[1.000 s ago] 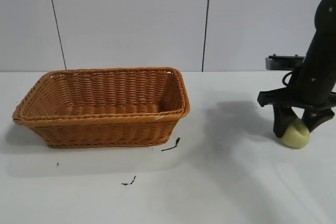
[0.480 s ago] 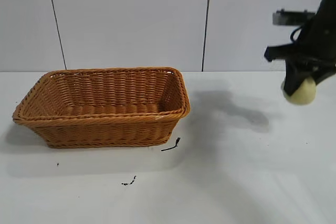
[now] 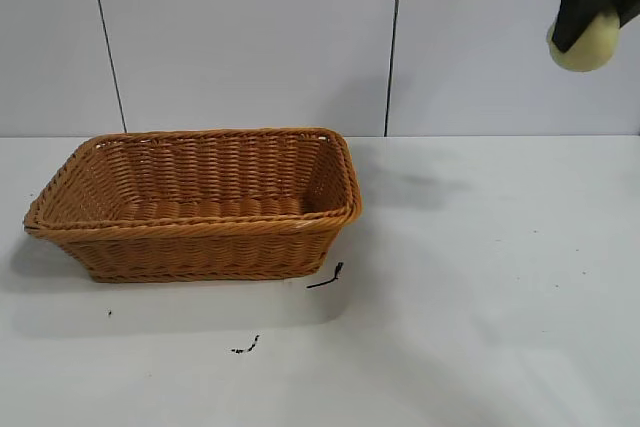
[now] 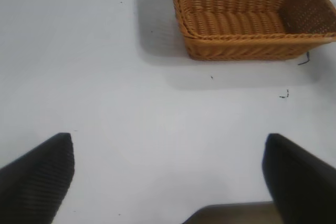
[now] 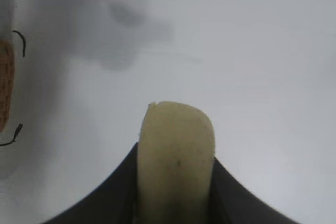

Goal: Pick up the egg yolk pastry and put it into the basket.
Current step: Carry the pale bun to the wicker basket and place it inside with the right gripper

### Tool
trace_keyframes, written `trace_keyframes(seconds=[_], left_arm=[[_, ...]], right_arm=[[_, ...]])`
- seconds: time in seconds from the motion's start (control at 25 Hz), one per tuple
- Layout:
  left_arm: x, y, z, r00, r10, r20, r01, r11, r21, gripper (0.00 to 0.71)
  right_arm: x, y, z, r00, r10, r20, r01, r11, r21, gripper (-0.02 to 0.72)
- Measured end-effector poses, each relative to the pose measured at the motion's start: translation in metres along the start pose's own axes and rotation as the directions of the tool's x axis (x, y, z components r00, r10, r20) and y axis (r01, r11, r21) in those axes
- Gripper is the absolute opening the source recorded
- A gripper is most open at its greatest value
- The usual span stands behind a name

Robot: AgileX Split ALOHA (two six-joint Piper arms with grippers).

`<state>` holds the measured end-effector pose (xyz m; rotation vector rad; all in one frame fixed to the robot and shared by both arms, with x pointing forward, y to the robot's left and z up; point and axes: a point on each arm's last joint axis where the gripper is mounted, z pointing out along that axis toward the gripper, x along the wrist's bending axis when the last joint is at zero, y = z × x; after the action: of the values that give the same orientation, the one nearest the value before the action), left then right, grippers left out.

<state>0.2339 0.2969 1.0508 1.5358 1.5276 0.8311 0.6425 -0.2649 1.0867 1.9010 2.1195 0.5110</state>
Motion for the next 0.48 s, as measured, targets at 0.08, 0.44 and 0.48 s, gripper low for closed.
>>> trace_keyframes(seconds=[0.08,0.44,0.48], left_arm=[[0.000,0.000,0.000,1.000,0.000,0.000,0.000,1.000,0.000,0.695],[0.000,0.000,0.000,1.000,0.000,0.000,0.000,1.000,0.000,0.695],[0.000,0.000,0.000,1.000,0.000,0.000,0.000,1.000,0.000,0.695]], right_arm=[[0.017,0.006,-0.001,0.999,-0.034,-0.017,0.034,0.999,-0.016,0.181],[0.155,0.021,0.018,0.954,-0.260,-0.150,0.253,0.965,-0.068,0.181],[0.172,0.020,0.021,0.946,-0.278,-0.164,0.269,0.960,-0.076,0.181]])
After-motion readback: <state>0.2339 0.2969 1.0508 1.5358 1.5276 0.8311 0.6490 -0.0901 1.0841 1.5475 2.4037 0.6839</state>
